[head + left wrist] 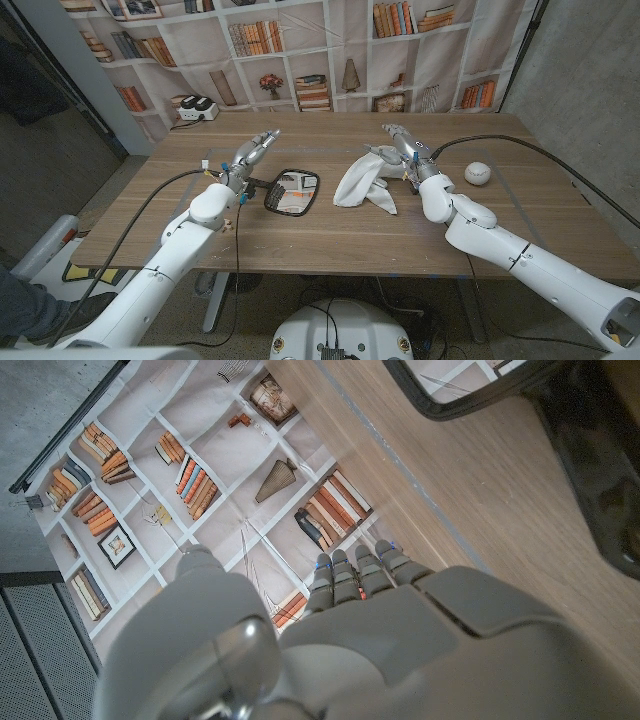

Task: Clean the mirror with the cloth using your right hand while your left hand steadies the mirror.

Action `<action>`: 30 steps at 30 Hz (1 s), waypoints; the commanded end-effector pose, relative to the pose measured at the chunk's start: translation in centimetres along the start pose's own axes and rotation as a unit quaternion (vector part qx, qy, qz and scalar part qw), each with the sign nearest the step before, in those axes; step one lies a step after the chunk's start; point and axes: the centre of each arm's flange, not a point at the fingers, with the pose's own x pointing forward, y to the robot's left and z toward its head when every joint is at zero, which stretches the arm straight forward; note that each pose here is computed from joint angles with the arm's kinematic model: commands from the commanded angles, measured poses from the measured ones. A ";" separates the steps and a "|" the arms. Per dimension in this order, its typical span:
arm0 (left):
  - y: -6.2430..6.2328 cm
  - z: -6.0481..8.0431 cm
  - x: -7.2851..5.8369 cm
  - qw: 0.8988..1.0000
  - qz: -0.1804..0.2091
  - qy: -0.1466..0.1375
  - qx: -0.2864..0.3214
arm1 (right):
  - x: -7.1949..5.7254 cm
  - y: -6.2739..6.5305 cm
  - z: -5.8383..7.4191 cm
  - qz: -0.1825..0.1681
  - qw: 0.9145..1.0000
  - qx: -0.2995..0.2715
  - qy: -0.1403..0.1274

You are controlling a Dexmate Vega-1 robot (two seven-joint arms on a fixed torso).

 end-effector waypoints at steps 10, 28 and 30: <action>-0.5 0.8 1.1 1.000 -0.012 -0.001 0.007 | -0.4 0.4 -0.3 0.059 0.997 -0.047 0.027; -0.8 0.6 1.0 1.000 -0.012 0.002 0.000 | 0.0 2.3 -0.9 0.121 0.988 -0.070 0.062; -0.8 0.6 1.0 1.000 -0.012 0.002 0.001 | 0.0 2.4 -0.9 0.126 0.987 -0.075 0.066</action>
